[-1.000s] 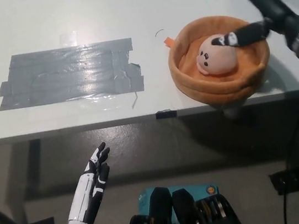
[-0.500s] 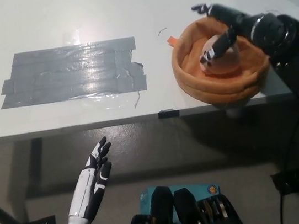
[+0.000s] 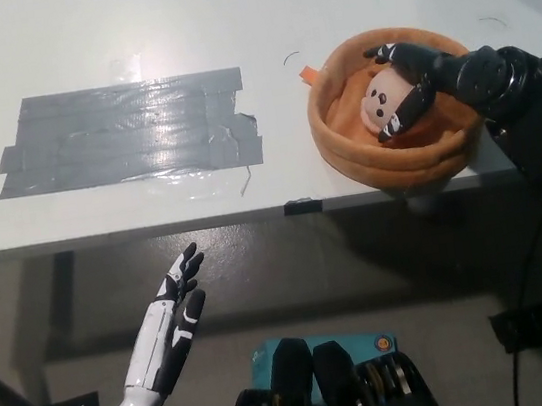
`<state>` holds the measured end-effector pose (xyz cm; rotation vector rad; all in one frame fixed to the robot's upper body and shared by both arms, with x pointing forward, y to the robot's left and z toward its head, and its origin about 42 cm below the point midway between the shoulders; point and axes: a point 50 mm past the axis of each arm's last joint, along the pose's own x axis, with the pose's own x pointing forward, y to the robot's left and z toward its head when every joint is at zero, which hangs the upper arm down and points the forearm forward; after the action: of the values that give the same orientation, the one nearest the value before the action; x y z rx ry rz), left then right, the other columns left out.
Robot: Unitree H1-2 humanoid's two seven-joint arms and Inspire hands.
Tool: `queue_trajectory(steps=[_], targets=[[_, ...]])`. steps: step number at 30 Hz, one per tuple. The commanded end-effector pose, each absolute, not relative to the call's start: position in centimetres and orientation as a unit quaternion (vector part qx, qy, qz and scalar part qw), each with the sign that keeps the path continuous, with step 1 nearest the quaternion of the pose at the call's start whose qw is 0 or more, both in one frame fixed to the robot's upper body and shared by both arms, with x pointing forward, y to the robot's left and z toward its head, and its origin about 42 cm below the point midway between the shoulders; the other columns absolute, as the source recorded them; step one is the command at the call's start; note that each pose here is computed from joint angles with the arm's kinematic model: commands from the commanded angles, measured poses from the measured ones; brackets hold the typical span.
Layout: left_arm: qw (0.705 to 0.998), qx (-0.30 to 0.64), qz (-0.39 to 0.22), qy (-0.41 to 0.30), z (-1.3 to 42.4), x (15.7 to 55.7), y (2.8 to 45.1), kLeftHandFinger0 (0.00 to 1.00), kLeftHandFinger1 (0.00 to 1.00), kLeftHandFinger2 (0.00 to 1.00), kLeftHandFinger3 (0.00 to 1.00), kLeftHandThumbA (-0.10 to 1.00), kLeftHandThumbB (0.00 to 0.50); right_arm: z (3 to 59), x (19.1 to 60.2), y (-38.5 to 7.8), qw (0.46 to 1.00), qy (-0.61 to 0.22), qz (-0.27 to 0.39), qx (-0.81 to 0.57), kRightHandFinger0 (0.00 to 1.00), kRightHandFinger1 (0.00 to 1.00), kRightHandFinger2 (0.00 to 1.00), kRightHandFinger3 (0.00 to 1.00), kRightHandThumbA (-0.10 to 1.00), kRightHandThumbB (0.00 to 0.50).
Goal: An emotional support dumpling is kept in a soft plate infront in the middle of the desk infront of the robot. The robot extends its right arm to pick up the dumpling and hands it to a person
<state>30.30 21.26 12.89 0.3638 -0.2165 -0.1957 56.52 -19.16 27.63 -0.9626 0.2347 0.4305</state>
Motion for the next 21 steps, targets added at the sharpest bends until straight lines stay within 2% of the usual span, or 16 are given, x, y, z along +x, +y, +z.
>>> queue_trajectory(steps=[1, 3, 7, 9, 11, 12, 13, 14, 15, 17, 18, 19, 20, 21], targets=[[0.967, 0.19, -0.101, -0.135, 14.2, 30.7, 21.3, 1.0, 1.0, 1.0, 1.0, 1.0, 0.166, 31.8, 57.4, -19.1, 0.85, 0.091, 0.193, -0.481, 1.0, 1.0, 1.0, 1.0, 1.0, 0.454], [0.968, 0.184, -0.102, -0.137, 14.2, 30.7, 21.3, 1.0, 1.0, 1.0, 1.0, 1.0, 0.155, 31.8, 57.3, -19.3, 0.848, 0.094, 0.195, -0.485, 1.0, 1.0, 1.0, 1.0, 1.0, 0.465], [0.968, 0.185, -0.103, -0.136, 14.4, 31.0, 21.2, 1.0, 1.0, 1.0, 1.0, 1.0, 0.166, 31.8, 57.3, -19.4, 0.847, 0.092, 0.198, -0.485, 1.0, 1.0, 1.0, 1.0, 1.0, 0.481], [0.967, 0.187, -0.103, -0.136, 14.3, 30.9, 21.2, 1.0, 1.0, 1.0, 1.0, 1.0, 0.164, 31.3, 57.4, -19.0, 0.842, 0.099, 0.209, -0.487, 1.0, 1.0, 1.0, 1.0, 1.0, 0.476], [0.967, 0.187, -0.104, -0.137, 14.4, 31.0, 21.2, 1.0, 1.0, 1.0, 1.0, 1.0, 0.164, 31.1, 57.4, -18.9, 0.844, 0.116, 0.224, -0.473, 1.0, 1.0, 1.0, 1.0, 0.98, 0.442], [0.967, 0.187, -0.103, -0.139, 14.4, 31.1, 21.2, 1.0, 1.0, 1.0, 1.0, 1.0, 0.164, 30.9, 57.4, -18.8, 0.837, 0.128, 0.233, -0.477, 1.0, 1.0, 1.0, 1.0, 0.92, 0.428], [0.967, 0.187, -0.104, -0.14, 14.5, 31.1, 21.2, 1.0, 1.0, 1.0, 1.0, 1.0, 0.164, 30.8, 57.3, -18.7, 0.828, 0.133, 0.24, -0.489, 1.0, 1.0, 1.0, 1.0, 0.9, 0.43], [0.967, 0.187, -0.103, -0.14, 14.5, 31.2, 21.2, 1.0, 1.0, 1.0, 1.0, 1.0, 0.165, 30.5, 57.3, -18.4, 0.809, 0.143, 0.247, -0.513, 1.0, 1.0, 1.0, 1.0, 0.79, 0.408], [0.967, 0.187, -0.103, -0.139, 14.5, 31.2, 21.2, 1.0, 1.0, 1.0, 1.0, 1.0, 0.166, 30.3, 57.3, -18.3, 0.8, 0.15, 0.252, -0.523, 1.0, 1.0, 1.0, 1.0, 0.76, 0.402], [0.966, 0.188, -0.103, -0.141, 14.6, 31.3, 21.2, 1.0, 1.0, 1.0, 1.0, 1.0, 0.159, 29.8, 57.4, -18.2, 0.784, 0.177, 0.27, -0.53, 1.0, 1.0, 1.0, 1.0, 0.52, 0.383], [0.966, 0.189, -0.104, -0.142, 14.7, 31.3, 21.2, 1.0, 1.0, 1.0, 1.0, 1.0, 0.159, 29.6, 57.4, -18.1, 0.776, 0.19, 0.274, -0.535, 0.95, 1.0, 1.0, 1.0, 0.43, 0.37], [0.966, 0.188, -0.105, -0.143, 14.8, 31.4, 21.2, 1.0, 1.0, 1.0, 1.0, 1.0, 0.159, 29.2, 57.5, -18.1, 0.758, 0.205, 0.271, -0.556, 0.78, 0.85, 0.98, 1.0, 0.27, 0.35], [0.966, 0.188, -0.106, -0.143, 14.8, 31.5, 21.2, 1.0, 1.0, 1.0, 1.0, 1.0, 0.158, 29.0, 57.6, -18.1, 0.754, 0.208, 0.269, -0.562, 0.54, 0.63, 0.78, 1.0, 0.1, 0.353], [0.966, 0.188, -0.106, -0.143, 14.8, 31.5, 21.2, 1.0, 1.0, 1.0, 1.0, 1.0, 0.158, 28.7, 57.6, -18.1, 0.739, 0.207, 0.267, -0.582, 0.35, 0.48, 0.61, 0.92, -0.04, 0.368]])
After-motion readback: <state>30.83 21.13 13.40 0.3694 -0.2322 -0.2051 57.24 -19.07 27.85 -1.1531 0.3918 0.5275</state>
